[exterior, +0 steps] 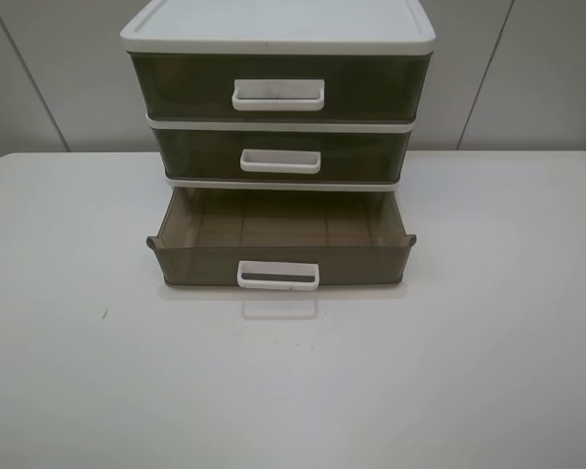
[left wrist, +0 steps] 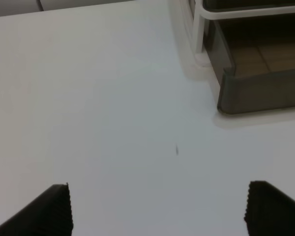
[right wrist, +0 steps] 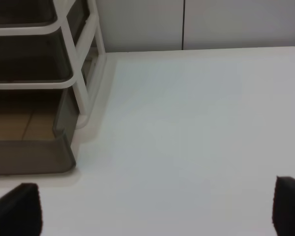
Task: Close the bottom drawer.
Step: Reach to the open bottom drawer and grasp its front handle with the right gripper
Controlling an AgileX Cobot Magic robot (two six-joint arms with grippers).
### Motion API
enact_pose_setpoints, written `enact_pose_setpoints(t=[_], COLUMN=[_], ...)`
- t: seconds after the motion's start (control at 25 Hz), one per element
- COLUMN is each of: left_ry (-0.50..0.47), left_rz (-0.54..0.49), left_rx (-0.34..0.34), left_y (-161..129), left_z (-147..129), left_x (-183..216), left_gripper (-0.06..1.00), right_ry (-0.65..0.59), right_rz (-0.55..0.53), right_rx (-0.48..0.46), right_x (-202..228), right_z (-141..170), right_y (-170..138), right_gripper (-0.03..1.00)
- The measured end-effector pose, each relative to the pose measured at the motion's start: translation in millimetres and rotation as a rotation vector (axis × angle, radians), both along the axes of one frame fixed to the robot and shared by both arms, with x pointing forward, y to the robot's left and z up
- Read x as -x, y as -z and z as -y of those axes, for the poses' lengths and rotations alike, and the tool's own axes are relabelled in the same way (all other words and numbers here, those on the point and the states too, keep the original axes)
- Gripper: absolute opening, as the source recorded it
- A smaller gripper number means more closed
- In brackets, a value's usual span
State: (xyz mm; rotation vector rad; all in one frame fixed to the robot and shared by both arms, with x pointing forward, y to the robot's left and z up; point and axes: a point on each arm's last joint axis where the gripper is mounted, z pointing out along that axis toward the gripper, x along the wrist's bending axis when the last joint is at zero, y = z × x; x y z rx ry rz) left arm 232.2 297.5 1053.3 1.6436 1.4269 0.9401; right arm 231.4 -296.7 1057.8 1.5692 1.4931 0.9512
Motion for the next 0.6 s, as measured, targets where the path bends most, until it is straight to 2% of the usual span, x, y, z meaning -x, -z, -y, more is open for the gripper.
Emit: enact_pose_setpoints(t=[0.6], left_ry=[0.0], left_rz=[0.0], left_rx=[0.0], left_y=[0.0], left_z=[0.0], left_x=[0.0], left_gripper=[0.72], right_ry=[0.0], right_rz=[0.0], right_rx=[0.0], right_x=[0.0], right_z=[0.0], right_y=[0.0], right_gripper=[0.82])
